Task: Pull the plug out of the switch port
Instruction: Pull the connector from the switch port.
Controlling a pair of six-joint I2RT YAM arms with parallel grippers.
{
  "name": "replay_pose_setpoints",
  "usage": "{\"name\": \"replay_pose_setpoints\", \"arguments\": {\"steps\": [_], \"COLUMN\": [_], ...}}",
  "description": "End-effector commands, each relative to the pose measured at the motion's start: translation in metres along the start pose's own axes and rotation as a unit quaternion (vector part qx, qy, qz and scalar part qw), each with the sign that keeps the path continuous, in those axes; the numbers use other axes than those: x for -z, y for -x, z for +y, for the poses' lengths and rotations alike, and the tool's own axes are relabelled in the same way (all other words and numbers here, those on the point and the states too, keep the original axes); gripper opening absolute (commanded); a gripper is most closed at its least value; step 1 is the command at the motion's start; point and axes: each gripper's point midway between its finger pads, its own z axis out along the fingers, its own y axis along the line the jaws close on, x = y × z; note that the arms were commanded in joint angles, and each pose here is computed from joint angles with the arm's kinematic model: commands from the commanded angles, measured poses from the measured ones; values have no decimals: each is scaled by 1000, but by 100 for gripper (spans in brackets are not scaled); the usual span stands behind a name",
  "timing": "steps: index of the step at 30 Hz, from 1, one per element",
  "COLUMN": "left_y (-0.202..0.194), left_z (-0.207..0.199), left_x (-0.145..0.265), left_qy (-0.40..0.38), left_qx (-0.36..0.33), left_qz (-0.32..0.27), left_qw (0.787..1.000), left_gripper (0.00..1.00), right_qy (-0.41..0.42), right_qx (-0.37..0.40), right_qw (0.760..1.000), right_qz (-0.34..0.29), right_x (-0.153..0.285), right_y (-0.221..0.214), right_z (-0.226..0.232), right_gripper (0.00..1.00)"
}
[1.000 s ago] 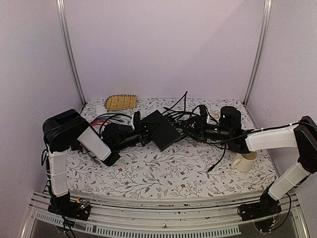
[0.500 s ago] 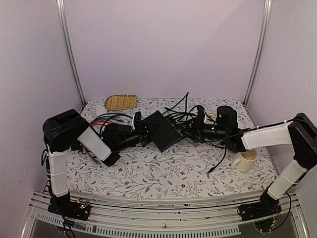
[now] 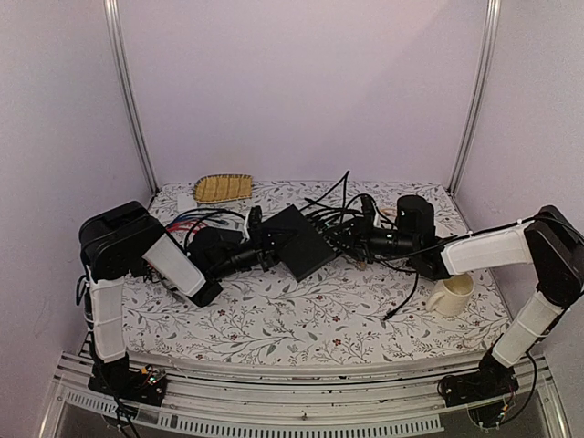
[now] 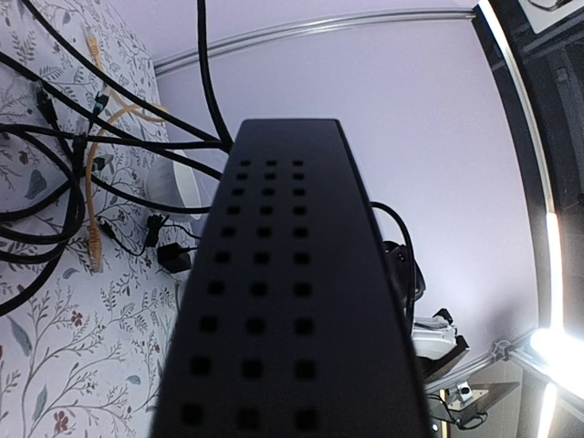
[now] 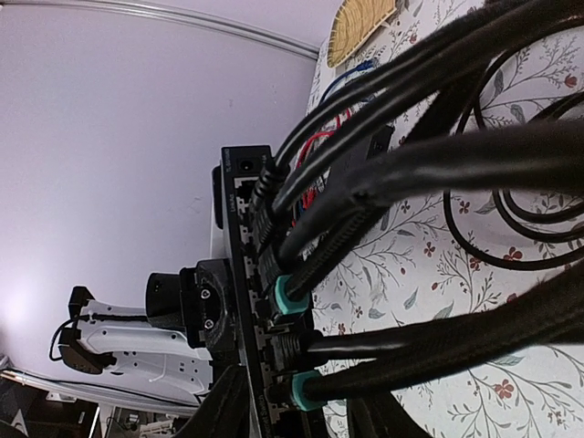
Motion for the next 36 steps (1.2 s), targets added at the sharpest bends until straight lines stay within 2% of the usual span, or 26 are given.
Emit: {"name": "replay_pose_setpoints", "arguments": {"steps": [1, 23, 36], "left_y": [1, 4, 9], "left_z": [-84, -81, -78], "left_x": [-1, -5, -5], "left_qy": [-148, -149, -144], "left_qx": [-68, -65, -64], "left_qz": [-8, -13, -28], "left_qw": [987, 987, 987], "left_gripper": [0, 0, 0], "right_qy": [25, 28, 24], "right_qx": [10, -2, -9], "right_qw": [1000, 1000, 1000], "right_qz": [-5, 9, 13], "right_x": [-4, -2, 0], "right_y": [9, 0, -4], "right_z": [15, 11, 7], "right_gripper": [36, 25, 23]}}
